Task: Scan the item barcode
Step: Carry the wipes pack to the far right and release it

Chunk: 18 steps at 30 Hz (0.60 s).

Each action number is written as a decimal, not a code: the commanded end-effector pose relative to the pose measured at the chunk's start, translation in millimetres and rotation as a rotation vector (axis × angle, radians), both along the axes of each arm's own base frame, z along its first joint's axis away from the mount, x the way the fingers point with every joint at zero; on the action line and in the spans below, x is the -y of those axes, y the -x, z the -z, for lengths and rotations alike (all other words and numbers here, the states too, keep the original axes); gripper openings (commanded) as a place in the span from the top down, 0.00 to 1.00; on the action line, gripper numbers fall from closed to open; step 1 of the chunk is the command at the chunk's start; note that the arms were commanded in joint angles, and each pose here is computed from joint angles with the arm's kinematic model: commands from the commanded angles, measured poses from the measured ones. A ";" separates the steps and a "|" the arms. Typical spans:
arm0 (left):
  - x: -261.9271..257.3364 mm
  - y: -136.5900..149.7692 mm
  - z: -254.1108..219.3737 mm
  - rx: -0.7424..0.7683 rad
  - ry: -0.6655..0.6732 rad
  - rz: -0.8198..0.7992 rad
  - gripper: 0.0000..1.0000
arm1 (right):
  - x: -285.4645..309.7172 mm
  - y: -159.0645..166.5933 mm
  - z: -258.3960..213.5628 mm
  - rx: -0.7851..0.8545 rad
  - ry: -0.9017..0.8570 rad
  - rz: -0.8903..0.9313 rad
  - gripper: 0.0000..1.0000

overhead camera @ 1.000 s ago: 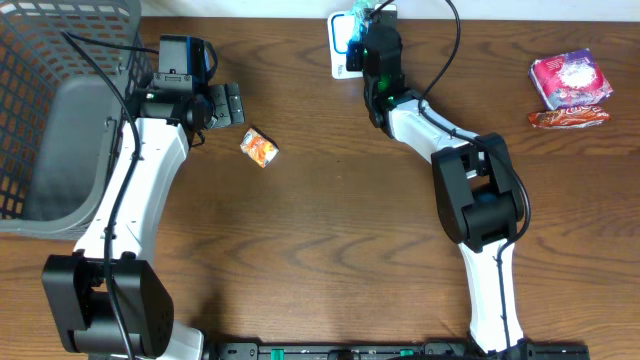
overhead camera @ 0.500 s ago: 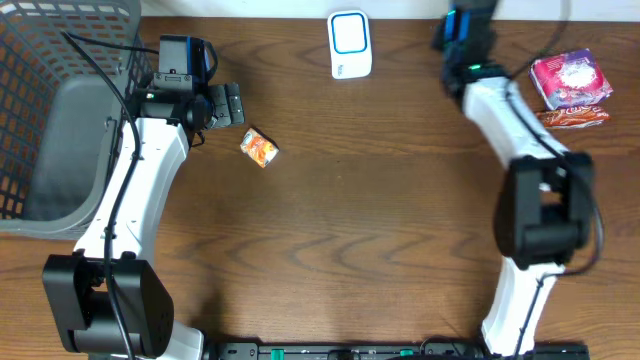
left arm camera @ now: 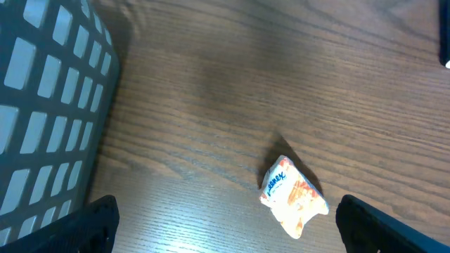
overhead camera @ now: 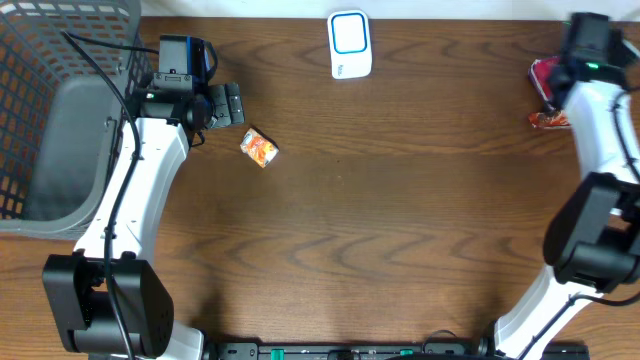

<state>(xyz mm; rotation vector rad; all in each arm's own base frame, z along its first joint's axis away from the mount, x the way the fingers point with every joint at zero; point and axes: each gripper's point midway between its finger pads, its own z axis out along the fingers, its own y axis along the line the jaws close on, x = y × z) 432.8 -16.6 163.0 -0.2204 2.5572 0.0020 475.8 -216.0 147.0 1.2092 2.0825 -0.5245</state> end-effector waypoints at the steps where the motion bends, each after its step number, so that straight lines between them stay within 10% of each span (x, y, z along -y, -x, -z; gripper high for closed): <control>1: -3.7 0.7 4.2 -0.012 -0.014 -0.002 0.02 | 23.7 13.7 15.4 0.023 -0.080 0.096 0.98; 18: -3.7 0.7 4.2 -0.012 -0.014 -0.002 0.02 | 46.2 30.4 105.7 -0.038 -0.296 0.199 0.98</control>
